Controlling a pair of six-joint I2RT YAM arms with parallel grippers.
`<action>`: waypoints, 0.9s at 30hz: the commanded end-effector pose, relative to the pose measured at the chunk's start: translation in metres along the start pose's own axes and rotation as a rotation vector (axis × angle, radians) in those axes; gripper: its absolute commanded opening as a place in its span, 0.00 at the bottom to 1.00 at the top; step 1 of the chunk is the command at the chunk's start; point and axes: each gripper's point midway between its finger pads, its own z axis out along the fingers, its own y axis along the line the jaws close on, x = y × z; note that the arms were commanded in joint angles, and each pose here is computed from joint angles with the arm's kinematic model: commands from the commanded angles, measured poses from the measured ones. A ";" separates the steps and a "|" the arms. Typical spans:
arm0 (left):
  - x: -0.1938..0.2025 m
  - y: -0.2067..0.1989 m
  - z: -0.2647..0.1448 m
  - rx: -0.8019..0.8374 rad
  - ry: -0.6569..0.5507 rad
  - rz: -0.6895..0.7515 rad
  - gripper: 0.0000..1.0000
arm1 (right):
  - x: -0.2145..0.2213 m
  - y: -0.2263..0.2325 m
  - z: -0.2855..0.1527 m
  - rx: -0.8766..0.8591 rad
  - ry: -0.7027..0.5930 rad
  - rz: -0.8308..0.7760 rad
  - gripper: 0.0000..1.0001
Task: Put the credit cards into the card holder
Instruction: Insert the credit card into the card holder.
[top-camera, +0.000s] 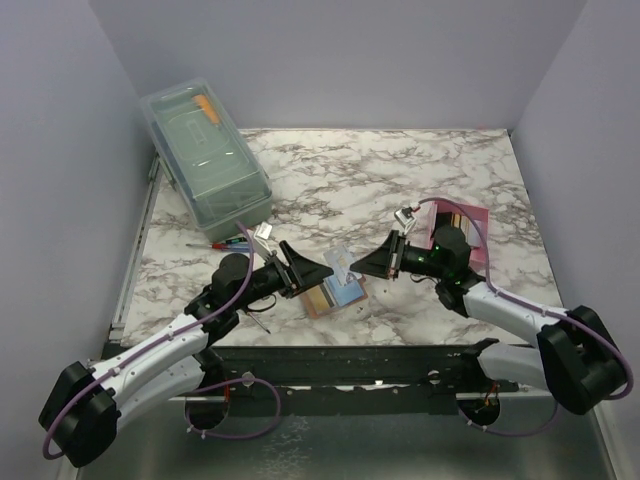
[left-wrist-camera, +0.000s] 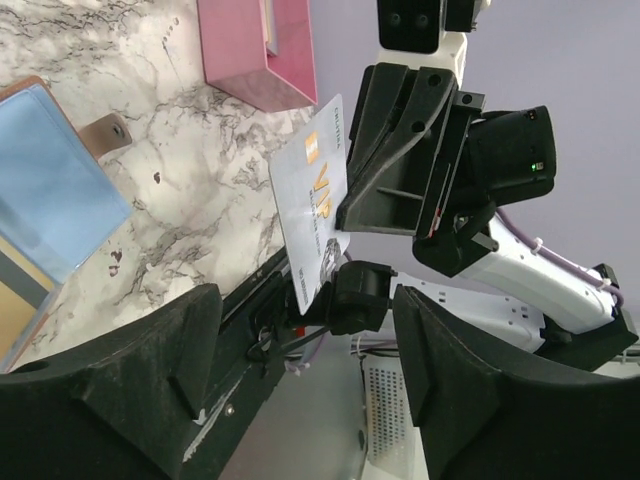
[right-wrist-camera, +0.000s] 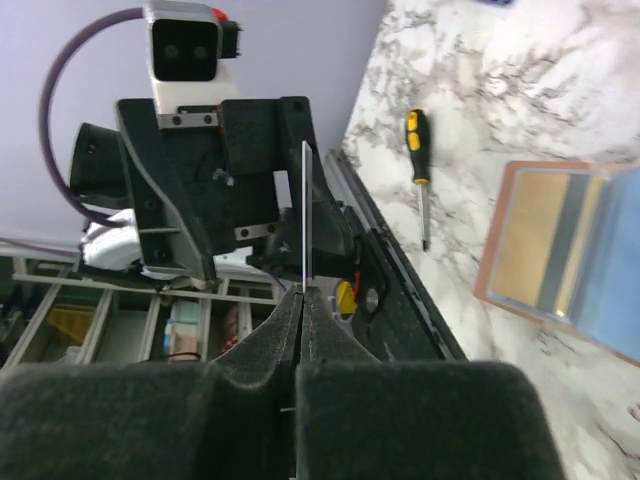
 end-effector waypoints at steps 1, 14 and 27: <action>-0.009 -0.004 0.001 0.039 -0.056 -0.032 0.70 | -0.005 0.022 0.013 -0.113 -0.040 -0.024 0.00; -0.013 0.005 0.006 0.022 -0.085 -0.017 0.46 | 0.007 0.017 0.025 -0.141 -0.020 0.021 0.00; -0.006 0.045 0.002 -0.144 -0.069 0.015 0.00 | 0.011 -0.061 0.023 0.246 -0.030 -0.060 0.45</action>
